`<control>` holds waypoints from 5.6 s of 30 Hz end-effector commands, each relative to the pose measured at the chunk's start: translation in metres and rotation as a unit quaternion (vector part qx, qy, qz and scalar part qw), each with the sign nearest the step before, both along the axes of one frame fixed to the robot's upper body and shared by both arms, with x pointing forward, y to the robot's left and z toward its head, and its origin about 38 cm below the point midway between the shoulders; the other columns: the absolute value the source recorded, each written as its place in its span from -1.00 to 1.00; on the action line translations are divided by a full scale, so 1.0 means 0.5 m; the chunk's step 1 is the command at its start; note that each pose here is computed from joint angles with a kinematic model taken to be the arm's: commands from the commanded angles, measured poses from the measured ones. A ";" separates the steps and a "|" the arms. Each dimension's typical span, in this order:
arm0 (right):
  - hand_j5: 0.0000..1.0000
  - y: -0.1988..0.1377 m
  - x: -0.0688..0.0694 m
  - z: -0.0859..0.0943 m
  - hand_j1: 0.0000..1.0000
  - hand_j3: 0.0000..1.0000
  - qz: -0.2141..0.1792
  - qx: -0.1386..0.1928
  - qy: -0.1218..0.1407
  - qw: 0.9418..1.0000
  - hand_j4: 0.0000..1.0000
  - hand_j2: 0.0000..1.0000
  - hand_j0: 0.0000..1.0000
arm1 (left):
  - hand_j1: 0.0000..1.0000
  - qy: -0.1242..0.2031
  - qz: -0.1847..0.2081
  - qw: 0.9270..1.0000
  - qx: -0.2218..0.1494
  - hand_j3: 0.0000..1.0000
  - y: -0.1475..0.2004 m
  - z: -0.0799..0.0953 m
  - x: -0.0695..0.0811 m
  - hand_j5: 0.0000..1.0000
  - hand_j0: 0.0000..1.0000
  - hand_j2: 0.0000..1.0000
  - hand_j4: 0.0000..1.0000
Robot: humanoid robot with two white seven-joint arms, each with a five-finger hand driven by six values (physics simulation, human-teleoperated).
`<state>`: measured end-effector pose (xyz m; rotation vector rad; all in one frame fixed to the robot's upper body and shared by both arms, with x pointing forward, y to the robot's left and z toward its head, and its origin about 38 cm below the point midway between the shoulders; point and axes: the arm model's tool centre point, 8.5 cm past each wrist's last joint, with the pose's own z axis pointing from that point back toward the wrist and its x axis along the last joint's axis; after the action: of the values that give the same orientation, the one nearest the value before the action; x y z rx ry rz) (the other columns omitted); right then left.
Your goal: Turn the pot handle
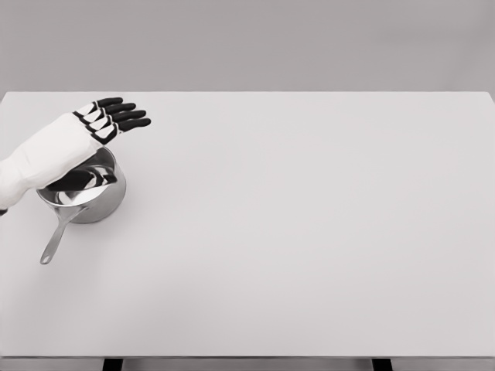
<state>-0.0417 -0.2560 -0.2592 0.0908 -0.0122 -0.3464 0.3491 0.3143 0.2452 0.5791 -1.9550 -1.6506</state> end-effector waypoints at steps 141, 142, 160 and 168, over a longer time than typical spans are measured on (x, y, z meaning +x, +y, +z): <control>1.00 0.000 0.000 0.000 1.00 1.00 0.000 0.000 0.000 1.000 1.00 1.00 1.00 | 1.00 0.139 0.083 0.943 0.291 1.00 0.246 -0.068 0.012 1.00 1.00 1.00 1.00; 1.00 0.000 0.000 0.000 1.00 1.00 0.000 0.000 0.000 1.000 1.00 1.00 1.00 | 1.00 0.140 0.086 0.943 0.291 1.00 0.250 -0.068 0.013 1.00 1.00 1.00 1.00; 1.00 0.000 0.000 0.000 1.00 1.00 0.000 0.000 0.000 1.000 1.00 1.00 1.00 | 1.00 0.131 0.130 0.945 0.272 1.00 0.296 -0.050 0.030 1.00 1.00 1.00 1.00; 1.00 0.000 0.000 0.000 1.00 1.00 0.000 0.000 0.000 1.000 1.00 1.00 1.00 | 1.00 0.125 0.141 0.948 0.258 1.00 0.301 -0.048 0.036 1.00 1.00 1.00 1.00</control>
<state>-0.0417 -0.2560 -0.2592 0.0908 -0.0122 -0.3464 0.3665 0.4636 0.2208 0.7528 -1.1866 -1.9493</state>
